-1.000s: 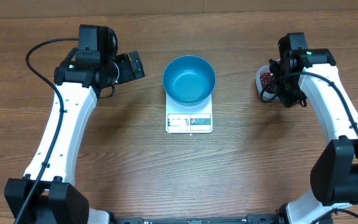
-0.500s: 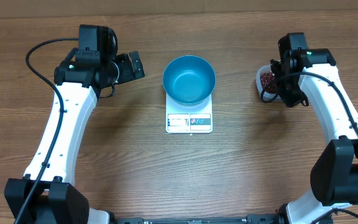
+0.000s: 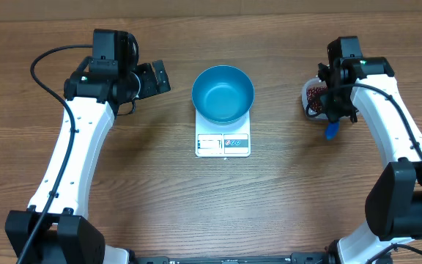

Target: Scoop item into bowl and weigh 150g on scale

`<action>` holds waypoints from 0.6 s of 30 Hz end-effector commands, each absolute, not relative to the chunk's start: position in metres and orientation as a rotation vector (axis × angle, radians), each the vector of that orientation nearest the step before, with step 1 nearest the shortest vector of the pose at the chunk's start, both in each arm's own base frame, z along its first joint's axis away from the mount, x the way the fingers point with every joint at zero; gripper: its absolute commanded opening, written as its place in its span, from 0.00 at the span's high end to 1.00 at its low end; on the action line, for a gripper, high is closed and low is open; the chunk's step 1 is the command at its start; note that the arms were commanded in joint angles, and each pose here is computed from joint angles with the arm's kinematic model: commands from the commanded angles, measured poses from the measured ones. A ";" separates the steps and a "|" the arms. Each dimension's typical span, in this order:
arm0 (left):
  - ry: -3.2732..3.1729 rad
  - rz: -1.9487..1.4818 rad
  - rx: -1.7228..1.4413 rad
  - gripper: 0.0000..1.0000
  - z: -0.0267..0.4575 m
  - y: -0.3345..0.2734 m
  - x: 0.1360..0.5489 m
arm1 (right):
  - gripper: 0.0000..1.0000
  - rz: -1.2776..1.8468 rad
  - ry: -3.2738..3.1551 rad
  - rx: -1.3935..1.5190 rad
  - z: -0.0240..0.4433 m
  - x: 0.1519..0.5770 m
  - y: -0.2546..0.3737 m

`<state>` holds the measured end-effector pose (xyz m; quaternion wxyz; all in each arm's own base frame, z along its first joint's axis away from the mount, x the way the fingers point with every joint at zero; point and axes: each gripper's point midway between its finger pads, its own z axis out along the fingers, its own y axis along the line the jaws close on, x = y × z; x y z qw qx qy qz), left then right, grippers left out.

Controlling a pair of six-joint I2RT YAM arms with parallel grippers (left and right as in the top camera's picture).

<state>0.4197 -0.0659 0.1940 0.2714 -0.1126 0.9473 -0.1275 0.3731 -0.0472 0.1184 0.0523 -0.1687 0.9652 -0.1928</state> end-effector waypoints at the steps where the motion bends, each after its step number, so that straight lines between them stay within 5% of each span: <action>1: 2.520 -0.326 -0.270 0.00 0.206 -0.063 0.422 | 0.33 -0.556 2.877 -0.290 0.137 0.386 -0.044; 8: 2.520 -0.326 -0.270 0.00 0.206 -0.064 0.422 | 0.12 -0.423 2.781 0.195 0.186 0.375 -0.044; 18: 2.520 -0.326 -0.270 0.00 0.206 -0.064 0.422 | 0.11 0.288 2.802 0.610 0.167 0.350 -0.037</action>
